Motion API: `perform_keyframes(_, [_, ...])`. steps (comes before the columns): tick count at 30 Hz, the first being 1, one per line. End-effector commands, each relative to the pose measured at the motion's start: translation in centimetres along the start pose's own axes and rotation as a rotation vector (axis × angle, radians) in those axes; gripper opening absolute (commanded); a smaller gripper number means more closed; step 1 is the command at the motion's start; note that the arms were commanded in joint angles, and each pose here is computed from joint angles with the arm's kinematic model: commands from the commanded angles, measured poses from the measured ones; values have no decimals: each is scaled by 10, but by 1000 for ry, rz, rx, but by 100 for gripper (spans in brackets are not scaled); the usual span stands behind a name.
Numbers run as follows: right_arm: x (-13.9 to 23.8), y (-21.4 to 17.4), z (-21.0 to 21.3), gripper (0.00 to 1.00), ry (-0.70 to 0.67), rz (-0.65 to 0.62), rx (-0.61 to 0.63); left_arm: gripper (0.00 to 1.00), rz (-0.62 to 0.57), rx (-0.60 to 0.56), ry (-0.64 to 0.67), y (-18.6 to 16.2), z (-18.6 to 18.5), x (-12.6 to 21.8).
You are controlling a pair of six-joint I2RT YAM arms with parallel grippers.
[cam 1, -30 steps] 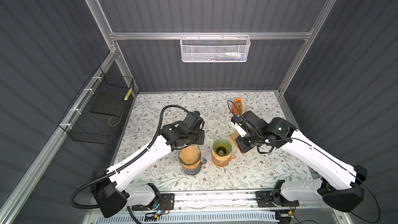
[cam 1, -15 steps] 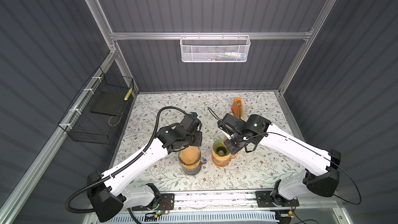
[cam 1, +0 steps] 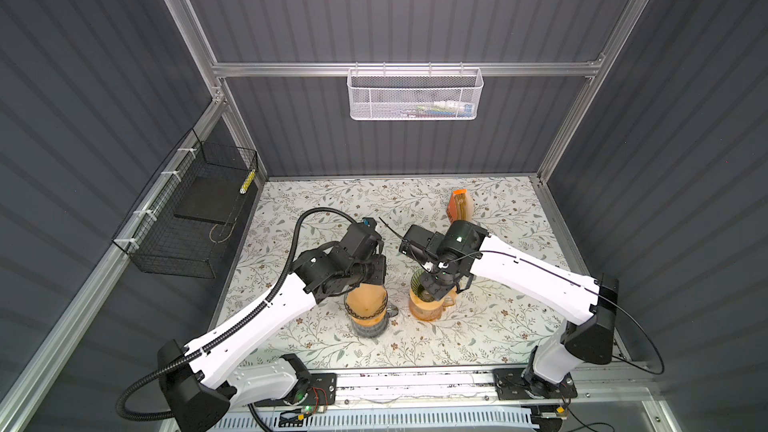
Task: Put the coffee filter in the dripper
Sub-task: 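Pull the paper filter out and carry it over the green dripper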
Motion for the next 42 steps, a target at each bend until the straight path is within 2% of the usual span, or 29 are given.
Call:
perform_keyframes(1, [6, 1, 1, 0, -11, 0, 23, 21, -9, 2, 13, -1, 4, 0])
perform_keyframes(9, [3, 4, 9, 7, 6, 10, 31, 21, -17, -2, 6, -1, 3, -1])
perform_keyframes(16, [1, 9, 11, 23, 2, 2, 31, 21, -23, -7, 2, 0, 2, 1])
perform_keyframes(24, [9, 9, 11, 26, 33, -17, 16, 21, 5, -52, -61, 2, -7, -1])
perform_keyframes(32, [32, 3, 12, 32, 166, -96, -37, 20, 62, -98, -181, 6, -27, 3])
perform_keyframes(38, [37, -3, -2, 33, 217, -140, -108, 20, 100, -91, -246, 11, -41, 5])
perform_keyframes(42, [37, -9, -25, 32, 284, -181, -203, 20, 103, -67, -317, 18, -59, 6])
Point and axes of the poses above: each gripper's point midway between its finger pads, its own x axis back along the fingers, its own z axis along the line the jaws close on, y = z × x, the point moved 6 cm from there along x, back along the fingers, and after that the axes turned 9 degrees about -x, right-handed, at the moved point
